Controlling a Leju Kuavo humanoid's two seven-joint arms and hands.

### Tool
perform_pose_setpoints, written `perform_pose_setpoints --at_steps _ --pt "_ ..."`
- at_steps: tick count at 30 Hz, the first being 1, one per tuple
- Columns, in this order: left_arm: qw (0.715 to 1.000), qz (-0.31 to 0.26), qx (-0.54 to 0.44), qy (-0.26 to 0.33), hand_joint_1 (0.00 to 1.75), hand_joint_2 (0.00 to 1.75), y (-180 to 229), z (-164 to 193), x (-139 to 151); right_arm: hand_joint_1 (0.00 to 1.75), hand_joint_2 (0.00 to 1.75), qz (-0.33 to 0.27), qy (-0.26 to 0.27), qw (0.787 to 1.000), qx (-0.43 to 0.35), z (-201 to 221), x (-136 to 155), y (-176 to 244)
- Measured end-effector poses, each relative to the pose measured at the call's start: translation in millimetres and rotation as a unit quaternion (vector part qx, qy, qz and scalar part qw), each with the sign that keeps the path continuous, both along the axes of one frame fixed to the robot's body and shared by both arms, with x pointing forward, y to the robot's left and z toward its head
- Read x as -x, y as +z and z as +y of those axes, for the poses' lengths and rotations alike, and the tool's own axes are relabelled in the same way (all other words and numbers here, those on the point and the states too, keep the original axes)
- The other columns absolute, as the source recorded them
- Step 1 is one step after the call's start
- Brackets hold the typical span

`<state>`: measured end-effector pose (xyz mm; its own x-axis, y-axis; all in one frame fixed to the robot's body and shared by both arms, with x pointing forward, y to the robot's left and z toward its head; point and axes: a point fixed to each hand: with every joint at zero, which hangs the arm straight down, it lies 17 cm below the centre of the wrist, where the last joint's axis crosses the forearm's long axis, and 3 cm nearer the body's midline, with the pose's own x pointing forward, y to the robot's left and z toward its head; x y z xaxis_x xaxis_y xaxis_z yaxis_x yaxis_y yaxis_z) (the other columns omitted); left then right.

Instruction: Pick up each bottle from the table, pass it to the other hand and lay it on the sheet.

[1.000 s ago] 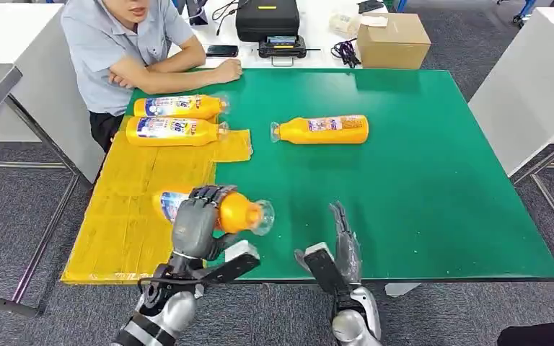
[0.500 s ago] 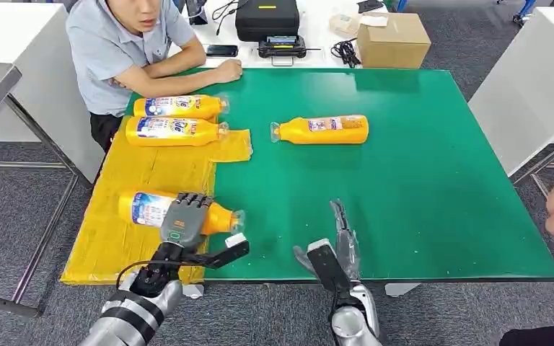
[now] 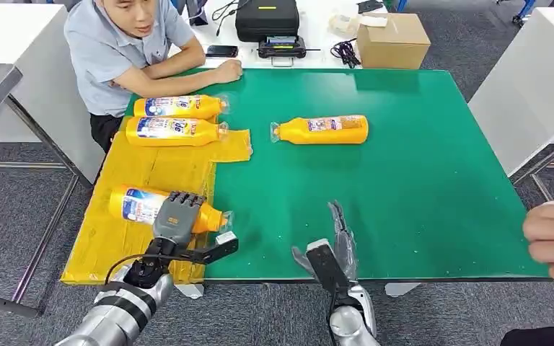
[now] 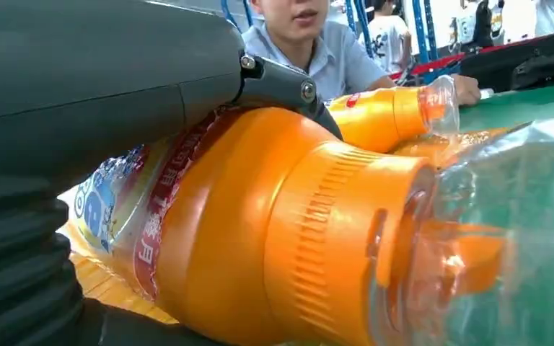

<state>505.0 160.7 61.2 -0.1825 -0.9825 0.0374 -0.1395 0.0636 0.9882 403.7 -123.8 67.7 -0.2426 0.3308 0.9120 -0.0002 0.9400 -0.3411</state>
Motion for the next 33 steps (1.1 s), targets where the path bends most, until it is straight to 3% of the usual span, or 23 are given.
perform_pose_setpoints --at_steps 1,3,17,26,33 --pt "1.000 0.007 -0.004 0.001 0.17 1.75 -3 1 -2 0.00 1.75 0.001 0.000 1.000 -0.001 0 0 -1" --pt "1.000 0.021 -0.007 0.004 0.05 1.75 -8 4 -3 0.00 1.75 0.003 0.000 1.000 -0.001 0 0 -2" --pt "0.983 0.170 0.043 0.049 0.00 1.75 -47 21 -19 0.00 1.75 0.008 0.004 1.000 -0.003 -1 -6 -2" --pt "0.972 0.220 0.067 0.056 0.00 1.75 -58 27 -22 0.00 1.75 0.008 0.001 1.000 -0.001 -4 -9 -2" --pt "0.971 0.222 0.069 0.055 0.00 1.75 -58 27 -23 0.00 1.75 0.004 -0.005 1.000 0.005 -6 -10 -2"
